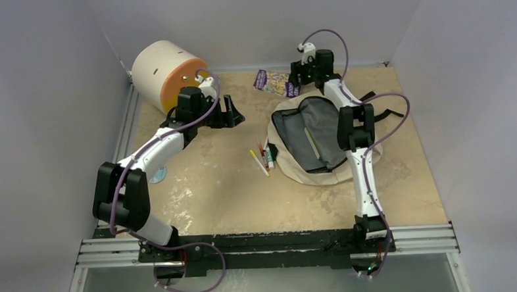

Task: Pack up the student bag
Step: Move the book to the center of the board.

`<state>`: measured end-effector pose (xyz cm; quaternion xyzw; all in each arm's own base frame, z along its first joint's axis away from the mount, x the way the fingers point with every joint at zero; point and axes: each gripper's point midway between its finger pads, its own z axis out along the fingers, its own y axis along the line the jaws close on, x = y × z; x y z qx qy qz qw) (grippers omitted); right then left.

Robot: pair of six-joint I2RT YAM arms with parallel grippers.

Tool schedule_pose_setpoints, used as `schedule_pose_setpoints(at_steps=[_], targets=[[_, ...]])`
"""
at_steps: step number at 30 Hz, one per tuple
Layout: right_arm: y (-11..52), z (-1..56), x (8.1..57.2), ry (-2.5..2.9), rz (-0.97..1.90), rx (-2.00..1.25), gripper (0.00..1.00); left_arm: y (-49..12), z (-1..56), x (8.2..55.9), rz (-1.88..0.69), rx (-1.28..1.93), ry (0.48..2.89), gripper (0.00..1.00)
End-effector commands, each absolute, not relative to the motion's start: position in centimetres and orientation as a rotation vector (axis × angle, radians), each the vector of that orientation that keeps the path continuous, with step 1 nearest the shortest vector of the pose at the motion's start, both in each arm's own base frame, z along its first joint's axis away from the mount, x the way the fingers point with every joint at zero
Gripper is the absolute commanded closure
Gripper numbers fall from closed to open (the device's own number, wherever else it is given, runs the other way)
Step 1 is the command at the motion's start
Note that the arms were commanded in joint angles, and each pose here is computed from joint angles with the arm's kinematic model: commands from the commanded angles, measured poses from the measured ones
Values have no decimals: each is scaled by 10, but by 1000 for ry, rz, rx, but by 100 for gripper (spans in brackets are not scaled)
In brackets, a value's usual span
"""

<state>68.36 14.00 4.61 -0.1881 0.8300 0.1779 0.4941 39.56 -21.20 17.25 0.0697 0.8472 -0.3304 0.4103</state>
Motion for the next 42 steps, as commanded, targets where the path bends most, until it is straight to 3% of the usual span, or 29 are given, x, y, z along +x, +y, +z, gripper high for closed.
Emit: schedule_pose_setpoints(at_steps=[1, 9, 18, 24, 28, 31, 36, 42], targets=[[201, 40, 650, 2017, 376, -763, 29, -212, 190, 405, -843, 203, 2064, 24], [260, 49, 601, 1942, 412, -1081, 26, -189, 192, 408, -708, 107, 2079, 24], [284, 47, 571, 1953, 526, -1156, 25, -176, 198, 405, -637, 86, 2064, 24], [291, 133, 591, 1757, 659, -874, 22, -178, 200, 405, -650, 93, 2055, 24], [264, 212, 607, 1572, 745, -633, 21, -178, 200, 404, -652, 97, 2051, 24], [233, 241, 625, 1539, 769, -420, 19, -178, 202, 404, -656, 99, 2046, 24], [178, 215, 679, 1699, 563, -39, 18, -180, 202, 404, -668, 102, 2044, 24], [156, 168, 691, 1818, 509, 212, 17, -179, 203, 405, -672, 102, 2045, 24]])
